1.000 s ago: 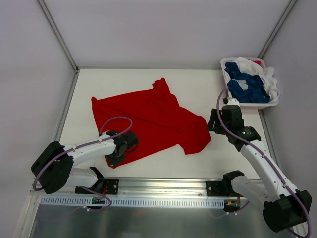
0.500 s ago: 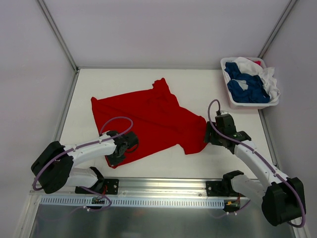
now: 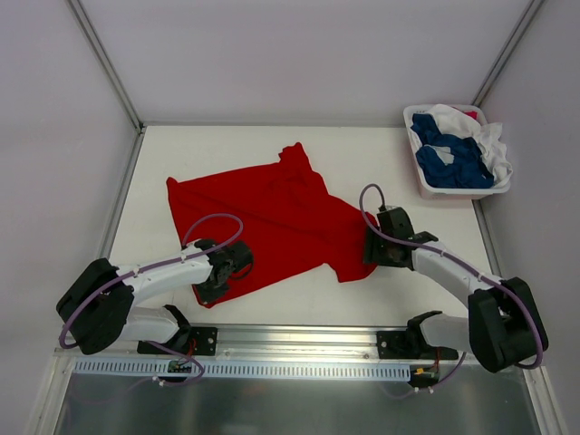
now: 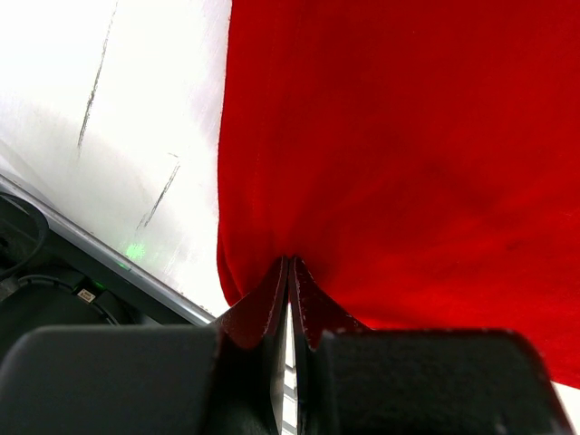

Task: Fold and stack the t-shirts
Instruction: Flatten out the tshirt

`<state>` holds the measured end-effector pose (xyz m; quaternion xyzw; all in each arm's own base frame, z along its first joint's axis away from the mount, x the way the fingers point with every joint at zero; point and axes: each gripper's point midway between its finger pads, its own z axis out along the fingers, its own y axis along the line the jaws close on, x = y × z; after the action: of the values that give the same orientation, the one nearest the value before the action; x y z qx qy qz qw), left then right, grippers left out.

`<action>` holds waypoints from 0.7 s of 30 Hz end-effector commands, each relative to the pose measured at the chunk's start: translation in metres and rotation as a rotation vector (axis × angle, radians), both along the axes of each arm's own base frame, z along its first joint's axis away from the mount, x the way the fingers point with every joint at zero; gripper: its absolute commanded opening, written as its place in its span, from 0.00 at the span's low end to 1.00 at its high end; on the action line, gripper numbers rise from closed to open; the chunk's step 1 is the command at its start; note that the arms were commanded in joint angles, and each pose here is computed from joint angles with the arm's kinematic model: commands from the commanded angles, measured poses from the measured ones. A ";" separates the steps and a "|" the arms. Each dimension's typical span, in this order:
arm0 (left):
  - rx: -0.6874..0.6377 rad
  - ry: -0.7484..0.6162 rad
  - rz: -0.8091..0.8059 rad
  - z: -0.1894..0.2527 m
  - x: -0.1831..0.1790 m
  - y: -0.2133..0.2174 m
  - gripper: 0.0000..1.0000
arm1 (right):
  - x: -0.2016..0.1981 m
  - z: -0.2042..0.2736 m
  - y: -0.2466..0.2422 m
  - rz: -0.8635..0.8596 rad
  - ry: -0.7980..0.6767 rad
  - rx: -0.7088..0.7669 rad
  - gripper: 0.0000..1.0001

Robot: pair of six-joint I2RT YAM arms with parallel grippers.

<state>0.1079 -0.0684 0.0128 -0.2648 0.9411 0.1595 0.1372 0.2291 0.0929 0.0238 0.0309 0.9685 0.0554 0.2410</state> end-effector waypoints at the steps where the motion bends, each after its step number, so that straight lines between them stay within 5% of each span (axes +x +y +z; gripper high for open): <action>1: 0.011 -0.001 0.002 0.000 -0.004 0.004 0.00 | 0.016 0.012 0.015 0.024 -0.054 0.033 0.63; 7: 0.011 0.002 0.001 0.000 -0.004 0.004 0.00 | 0.019 0.012 0.023 0.041 -0.053 0.031 0.53; 11: 0.010 0.000 0.003 0.000 -0.004 0.003 0.00 | 0.020 0.012 0.023 0.037 -0.053 0.026 0.21; 15: 0.010 -0.004 0.001 0.000 -0.004 0.003 0.00 | 0.021 0.014 0.023 0.036 -0.057 0.016 0.02; 21: -0.005 -0.029 -0.019 0.006 0.002 0.000 0.00 | 0.023 0.021 0.025 0.039 -0.073 0.019 0.00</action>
<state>0.1084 -0.0688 0.0135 -0.2649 0.9412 0.1567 0.1389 0.2387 0.1117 0.0273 0.0088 0.9662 0.0638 0.2495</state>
